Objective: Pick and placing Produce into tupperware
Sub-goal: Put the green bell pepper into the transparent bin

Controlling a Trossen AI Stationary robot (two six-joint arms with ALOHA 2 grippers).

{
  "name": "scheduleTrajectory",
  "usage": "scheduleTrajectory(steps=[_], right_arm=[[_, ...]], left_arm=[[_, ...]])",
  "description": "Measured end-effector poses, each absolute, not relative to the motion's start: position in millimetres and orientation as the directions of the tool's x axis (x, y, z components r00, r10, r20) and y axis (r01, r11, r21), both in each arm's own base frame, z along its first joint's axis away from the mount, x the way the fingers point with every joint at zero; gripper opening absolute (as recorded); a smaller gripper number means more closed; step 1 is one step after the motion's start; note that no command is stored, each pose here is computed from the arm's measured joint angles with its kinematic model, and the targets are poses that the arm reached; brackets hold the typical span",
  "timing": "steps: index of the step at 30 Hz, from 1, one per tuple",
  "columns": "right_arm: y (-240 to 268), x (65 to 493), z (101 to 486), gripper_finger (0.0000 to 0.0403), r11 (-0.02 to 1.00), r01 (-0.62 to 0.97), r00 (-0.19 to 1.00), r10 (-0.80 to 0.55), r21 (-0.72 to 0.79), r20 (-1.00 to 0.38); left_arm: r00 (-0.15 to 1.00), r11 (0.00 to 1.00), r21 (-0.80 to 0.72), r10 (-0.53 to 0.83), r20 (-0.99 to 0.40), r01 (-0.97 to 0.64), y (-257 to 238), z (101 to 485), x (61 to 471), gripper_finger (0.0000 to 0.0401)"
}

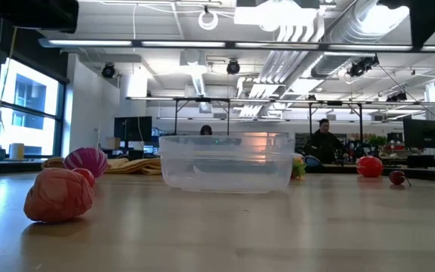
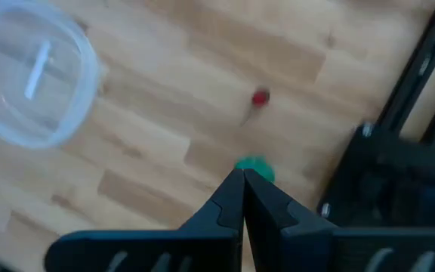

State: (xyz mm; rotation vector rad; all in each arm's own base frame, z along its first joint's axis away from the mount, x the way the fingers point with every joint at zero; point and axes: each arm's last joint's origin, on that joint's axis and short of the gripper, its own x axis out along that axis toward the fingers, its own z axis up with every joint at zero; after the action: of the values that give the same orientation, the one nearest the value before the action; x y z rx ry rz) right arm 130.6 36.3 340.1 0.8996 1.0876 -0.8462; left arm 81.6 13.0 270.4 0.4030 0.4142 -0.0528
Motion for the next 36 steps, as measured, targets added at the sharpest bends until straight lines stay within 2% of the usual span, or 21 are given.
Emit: scheduleTrajectory(steps=[5, 15, 18, 24, 27, 36], right_arm=[[49.6, 129.1, 325.0, 0.0, 0.368, 0.916, 0.192, -0.051, 0.16, -0.98], [59.6, 130.5, 294.3, 0.0007, 0.383, 0.916, 0.129, -0.001, 0.119, -0.992], [59.8, 130.0, 287.9, 0.0029, 0.4, 0.911, 0.108, 0.004, 0.101, -0.994], [59.8, 129.4, 282.2, 0.0097, 0.399, 0.913, 0.089, 0.008, 0.084, -0.996], [59.0, 129.3, 279.4, 0.0125, 0.352, 0.933, 0.091, -0.019, 0.079, -0.996], [58.7, 131.5, 274.6, 0.0164, 0.265, 0.962, 0.089, -0.063, 0.07, -0.994]], left_arm=[[0.869, 0.923, 0.306, -0.057, -0.491, 0.233, 15.0, 263.2, 101.0, 0.0024], [0.849, 0.926, 0.319, -0.003, -0.528, 0.202, 18.6, 259.6, 109.8, 0.0024], [0.854, 0.925, 0.325, 0.003, -0.52, 0.195, 18.4, 260.6, 108.3, 0.0024], [0.87, 0.917, 0.357, 0.023, -0.492, 0.178, 18.4, 263.5, 106.1, 0.0024], [0.876, 0.921, 0.351, 0.024, -0.481, 0.167, 17.9, 264.6, 103.9, 0.0024], [0.874, 0.926, 0.341, 0.024, -0.486, 0.164, 17.9, 264.2, 104.0, 0.0024]])
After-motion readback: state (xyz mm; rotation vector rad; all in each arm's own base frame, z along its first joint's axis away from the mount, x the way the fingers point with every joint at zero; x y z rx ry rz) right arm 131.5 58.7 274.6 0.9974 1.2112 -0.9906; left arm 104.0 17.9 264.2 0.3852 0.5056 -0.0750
